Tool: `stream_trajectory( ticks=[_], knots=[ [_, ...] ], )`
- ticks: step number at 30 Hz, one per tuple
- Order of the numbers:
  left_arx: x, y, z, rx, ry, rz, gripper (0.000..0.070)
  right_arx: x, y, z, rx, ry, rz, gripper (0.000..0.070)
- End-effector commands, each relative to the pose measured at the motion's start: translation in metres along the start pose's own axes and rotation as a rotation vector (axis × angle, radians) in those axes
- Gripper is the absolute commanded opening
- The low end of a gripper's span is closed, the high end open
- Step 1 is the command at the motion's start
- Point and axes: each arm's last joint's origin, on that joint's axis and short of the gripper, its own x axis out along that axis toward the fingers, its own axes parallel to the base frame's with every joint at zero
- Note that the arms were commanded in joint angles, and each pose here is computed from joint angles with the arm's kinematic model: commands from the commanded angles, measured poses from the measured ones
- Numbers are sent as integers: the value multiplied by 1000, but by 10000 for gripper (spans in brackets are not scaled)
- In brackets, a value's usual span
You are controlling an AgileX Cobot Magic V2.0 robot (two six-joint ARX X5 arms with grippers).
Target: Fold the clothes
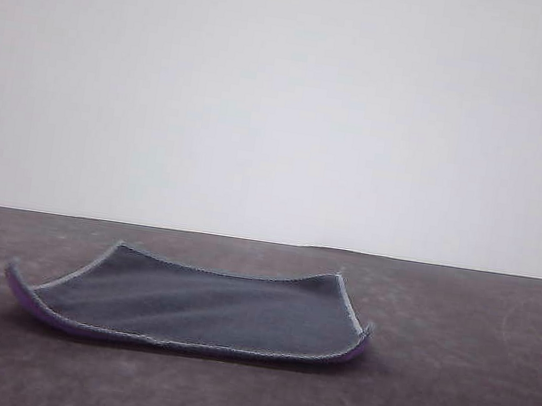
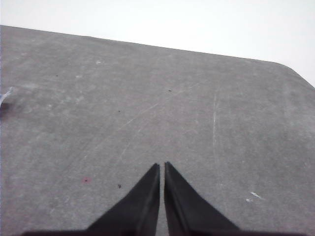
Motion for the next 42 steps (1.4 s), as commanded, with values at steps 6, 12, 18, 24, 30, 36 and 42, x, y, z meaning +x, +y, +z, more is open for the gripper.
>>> stream_trajectory(
  ticks=[6, 12, 18, 24, 30, 36, 42],
  knots=[
    [2, 1, -7, -5, 25, 4, 0, 0, 0, 0, 14, -10, -5, 11],
    [2, 1, -7, -5, 24, 4, 0, 0, 0, 0, 14, -10, -5, 11],
    [2, 1, -7, -5, 24, 4, 0, 0, 0, 0, 14, -10, -5, 11],
    [2, 1, -7, -5, 25, 4, 0, 0, 0, 0, 14, -10, -5, 11],
    [2, 1, -7, -5, 24, 4, 0, 0, 0, 0, 15, -10, -5, 11],
    [2, 1, -7, -4, 24, 4, 0, 0, 0, 0, 14, -10, -4, 11],
    [2, 1, -7, -5, 25, 4, 0, 0, 0, 0, 16, -8, 3, 11]
  ],
)
